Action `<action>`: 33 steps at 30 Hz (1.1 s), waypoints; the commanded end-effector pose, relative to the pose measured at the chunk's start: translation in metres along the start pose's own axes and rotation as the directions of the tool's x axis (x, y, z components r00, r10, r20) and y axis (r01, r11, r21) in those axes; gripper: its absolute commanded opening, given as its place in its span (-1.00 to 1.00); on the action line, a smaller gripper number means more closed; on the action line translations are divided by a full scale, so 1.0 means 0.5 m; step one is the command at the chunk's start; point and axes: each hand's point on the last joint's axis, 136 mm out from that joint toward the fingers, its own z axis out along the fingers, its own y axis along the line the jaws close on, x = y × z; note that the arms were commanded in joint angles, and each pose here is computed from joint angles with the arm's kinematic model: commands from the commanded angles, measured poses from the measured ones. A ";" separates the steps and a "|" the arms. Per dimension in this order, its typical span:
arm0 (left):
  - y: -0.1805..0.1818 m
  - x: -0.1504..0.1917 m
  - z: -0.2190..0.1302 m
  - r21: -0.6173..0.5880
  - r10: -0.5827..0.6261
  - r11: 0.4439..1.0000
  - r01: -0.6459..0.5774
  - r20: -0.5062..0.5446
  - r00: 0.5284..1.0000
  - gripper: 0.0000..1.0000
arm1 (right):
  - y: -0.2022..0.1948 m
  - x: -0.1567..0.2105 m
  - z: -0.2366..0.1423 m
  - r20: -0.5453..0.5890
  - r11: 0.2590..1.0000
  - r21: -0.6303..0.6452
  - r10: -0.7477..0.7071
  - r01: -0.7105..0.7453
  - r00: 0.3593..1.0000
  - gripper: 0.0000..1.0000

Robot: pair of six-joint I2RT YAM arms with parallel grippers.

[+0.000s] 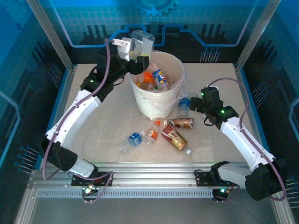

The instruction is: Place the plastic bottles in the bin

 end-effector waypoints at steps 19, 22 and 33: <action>-0.046 0.208 0.143 0.059 0.029 0.998 -0.013 -0.275 0.961 0.35 | -0.008 0.004 0.007 -0.014 0.999 0.017 0.036 -0.035 0.999 0.99; -0.039 0.245 0.158 0.051 0.034 0.999 -0.018 -0.326 0.945 0.36 | -0.009 0.004 0.007 -0.015 0.999 0.018 0.040 -0.040 0.999 0.99; -0.013 0.352 0.199 0.030 0.060 0.998 -0.052 -0.464 0.884 0.46 | -0.012 0.008 0.006 -0.025 0.999 0.028 0.039 -0.038 0.999 0.99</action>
